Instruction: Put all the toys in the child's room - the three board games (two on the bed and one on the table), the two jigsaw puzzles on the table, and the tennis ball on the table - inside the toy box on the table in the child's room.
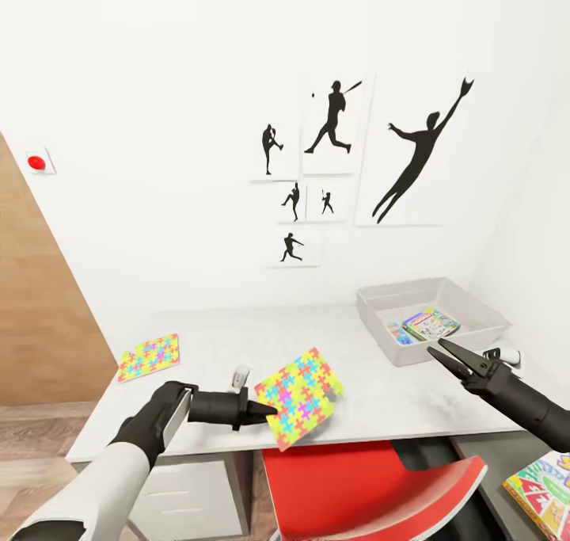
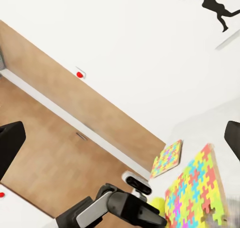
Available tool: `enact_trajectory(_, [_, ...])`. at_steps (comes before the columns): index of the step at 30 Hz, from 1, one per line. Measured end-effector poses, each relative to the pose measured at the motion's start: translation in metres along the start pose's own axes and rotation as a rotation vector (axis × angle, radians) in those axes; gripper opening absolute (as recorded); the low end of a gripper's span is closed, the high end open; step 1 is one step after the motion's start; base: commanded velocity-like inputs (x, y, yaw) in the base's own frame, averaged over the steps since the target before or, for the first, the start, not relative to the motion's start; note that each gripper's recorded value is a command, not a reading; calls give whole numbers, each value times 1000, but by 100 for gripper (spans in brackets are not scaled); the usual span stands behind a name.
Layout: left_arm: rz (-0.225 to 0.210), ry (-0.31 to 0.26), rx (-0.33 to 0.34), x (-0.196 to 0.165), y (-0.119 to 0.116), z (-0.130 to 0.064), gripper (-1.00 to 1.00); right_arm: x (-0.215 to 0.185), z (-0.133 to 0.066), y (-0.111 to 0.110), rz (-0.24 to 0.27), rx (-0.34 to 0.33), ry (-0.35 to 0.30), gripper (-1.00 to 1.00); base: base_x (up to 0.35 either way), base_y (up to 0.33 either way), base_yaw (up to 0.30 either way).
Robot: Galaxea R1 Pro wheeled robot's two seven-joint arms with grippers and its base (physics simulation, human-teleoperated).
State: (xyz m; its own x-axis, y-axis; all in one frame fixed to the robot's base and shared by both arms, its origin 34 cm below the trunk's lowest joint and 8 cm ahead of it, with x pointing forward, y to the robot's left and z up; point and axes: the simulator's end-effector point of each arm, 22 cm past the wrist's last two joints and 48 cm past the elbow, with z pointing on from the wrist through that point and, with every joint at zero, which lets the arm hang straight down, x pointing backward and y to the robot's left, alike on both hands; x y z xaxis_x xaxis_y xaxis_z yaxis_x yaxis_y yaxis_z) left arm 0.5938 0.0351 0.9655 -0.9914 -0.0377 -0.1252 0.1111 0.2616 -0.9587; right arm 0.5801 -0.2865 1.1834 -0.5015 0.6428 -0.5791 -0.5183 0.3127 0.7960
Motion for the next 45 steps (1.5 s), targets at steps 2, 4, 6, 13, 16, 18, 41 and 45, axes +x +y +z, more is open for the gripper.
enact_trajectory(2, [1,-3,5,-1,-1,-4,-100,0,0,1,0,0,-1,100,-58,0,0])
enact_trajectory(4, [8,-9,20,-4,-6,-7,-100,-1,-1,1,0,-1,-3,100,-34,0,0])
enact_trajectory(6, [32,-19,53,-10,-19,-12,-100,-2,-1,1,-1,0,-5,100,-14,0,0])
enact_trajectory(13, [82,-34,102,-22,-44,-24,-100,-3,-2,1,0,-1,-9,100,-2,0,0])
enact_trajectory(16, [90,-44,108,-25,-47,-33,-100,-3,-3,3,0,-1,-8,100,0,0,0])
enact_trajectory(18, [91,-54,120,-27,-49,-46,-100,-3,-3,4,0,0,-8,100,0,0,0])
enact_trajectory(41, [101,-81,202,-30,-67,-98,-100,-27,-36,20,29,-43,-117,100,0,0,0])
enact_trajectory(45, [101,-80,202,-30,-68,-98,-100,-25,-37,19,35,-41,-119,100,0,0,0])
